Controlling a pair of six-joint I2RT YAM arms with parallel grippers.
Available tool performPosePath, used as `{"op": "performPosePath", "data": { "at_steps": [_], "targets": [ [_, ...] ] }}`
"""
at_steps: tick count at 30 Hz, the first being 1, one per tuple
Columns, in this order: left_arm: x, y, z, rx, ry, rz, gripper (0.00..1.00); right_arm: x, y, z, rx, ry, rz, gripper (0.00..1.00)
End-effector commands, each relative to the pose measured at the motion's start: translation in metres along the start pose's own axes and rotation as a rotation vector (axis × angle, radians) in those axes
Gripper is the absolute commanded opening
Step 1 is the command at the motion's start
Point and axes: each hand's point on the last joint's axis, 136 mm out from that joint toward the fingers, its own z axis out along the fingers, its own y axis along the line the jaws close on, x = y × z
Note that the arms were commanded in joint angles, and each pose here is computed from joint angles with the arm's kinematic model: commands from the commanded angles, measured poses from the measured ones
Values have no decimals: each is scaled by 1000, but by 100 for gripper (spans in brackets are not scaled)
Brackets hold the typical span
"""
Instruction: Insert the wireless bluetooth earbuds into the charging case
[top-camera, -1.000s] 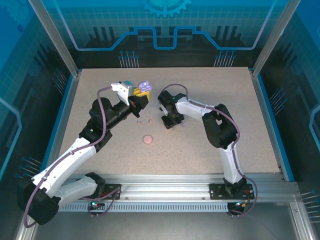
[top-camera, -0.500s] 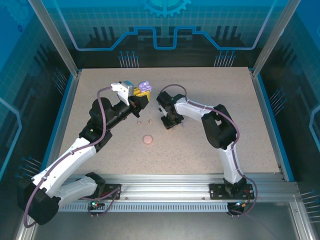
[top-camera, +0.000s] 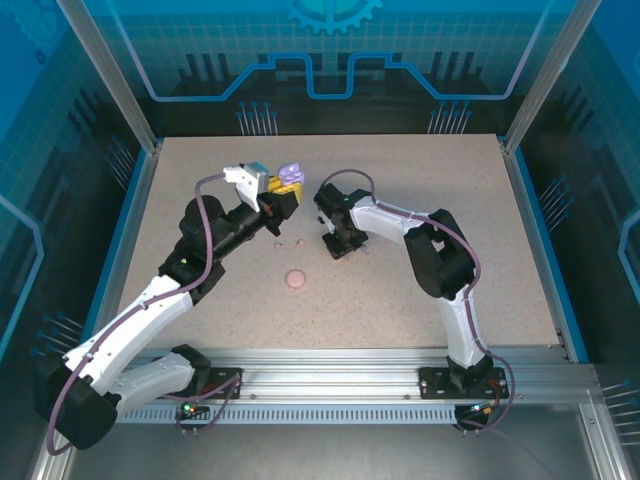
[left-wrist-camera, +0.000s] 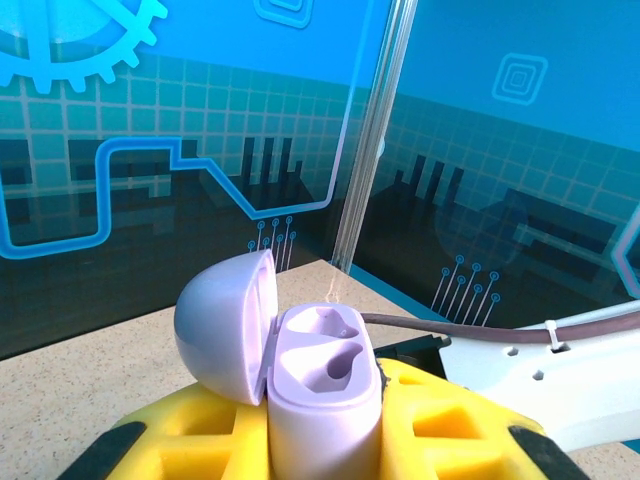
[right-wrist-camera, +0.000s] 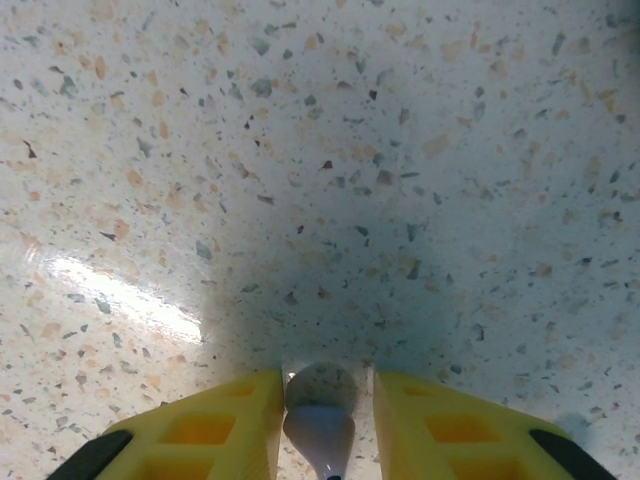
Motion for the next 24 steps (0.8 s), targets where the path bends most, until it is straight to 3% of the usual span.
{"op": "performPosePath", "data": {
  "at_steps": [1, 6, 11, 24],
  "targets": [
    [-13, -3, -2, 0, -34, 39, 0, 20, 3, 0, -1, 57, -17, 27],
    [-11, -4, 0, 3, -30, 36, 0, 19, 5, 1, -14, 53, -10, 14],
    [-12, -5, 0, 5, -39, 37, 0, 10, 7, -20, -40, -16, 26, 11],
    [-1, -3, -1, -4, -89, 87, 0, -16, -8, -150, -84, -339, 110, 11]
  ]
}}
